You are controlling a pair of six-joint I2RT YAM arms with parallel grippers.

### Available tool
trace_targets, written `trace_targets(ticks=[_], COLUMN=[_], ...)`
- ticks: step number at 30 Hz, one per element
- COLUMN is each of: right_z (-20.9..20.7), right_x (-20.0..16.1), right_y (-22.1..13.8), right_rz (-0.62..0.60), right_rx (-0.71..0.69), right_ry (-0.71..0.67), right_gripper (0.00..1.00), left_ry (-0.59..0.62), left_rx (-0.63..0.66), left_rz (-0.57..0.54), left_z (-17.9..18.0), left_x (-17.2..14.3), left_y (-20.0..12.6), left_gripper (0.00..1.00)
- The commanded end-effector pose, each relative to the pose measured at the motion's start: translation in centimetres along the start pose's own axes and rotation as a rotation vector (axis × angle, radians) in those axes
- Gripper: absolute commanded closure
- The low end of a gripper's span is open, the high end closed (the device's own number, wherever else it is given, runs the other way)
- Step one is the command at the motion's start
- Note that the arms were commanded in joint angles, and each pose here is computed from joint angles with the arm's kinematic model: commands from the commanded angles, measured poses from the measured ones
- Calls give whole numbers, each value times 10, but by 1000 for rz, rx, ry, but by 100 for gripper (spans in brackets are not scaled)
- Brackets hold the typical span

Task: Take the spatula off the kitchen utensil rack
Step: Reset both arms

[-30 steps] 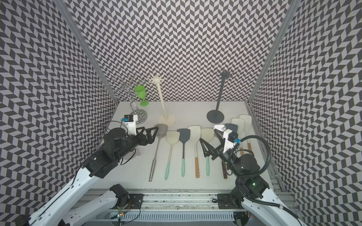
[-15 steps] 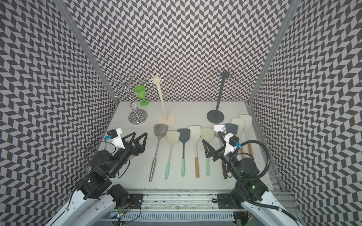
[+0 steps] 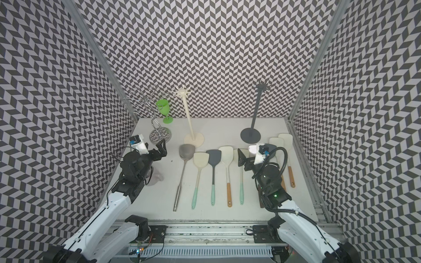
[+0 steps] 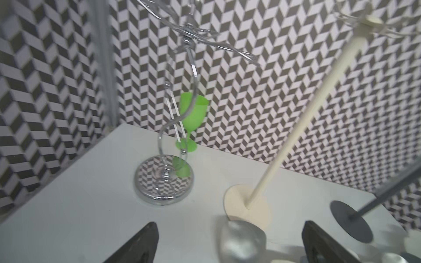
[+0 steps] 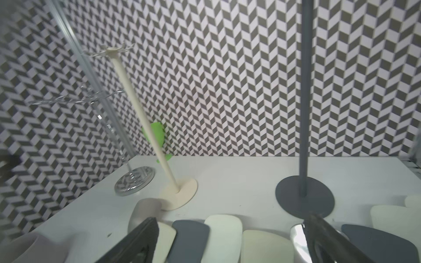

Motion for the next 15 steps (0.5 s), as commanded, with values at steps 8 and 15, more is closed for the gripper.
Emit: trace_targets(ticks=[8, 15], right_z=[-100, -135], right_x=[-17, -61], right_y=[-15, -38], right_rz=[-79, -10], right_rx=[-359, -557], right_ry=[58, 21], right_gripper=[0, 0], left_ry=[133, 163], left_rx=[99, 81], left_rz=[-82, -101], left_z=[92, 107], left_x=[-14, -28], left_y=[13, 18], left_gripper=[0, 0])
Point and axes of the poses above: each gripper's point midway between its finger pads, its own y axis out along the fingers, its own z axis along the line the jaws close on, x = y × z, the point moved 1 cm from there along -y, back along the fingers, and after that the axes turned 11 degrees about -y, right-handed, at the moved point
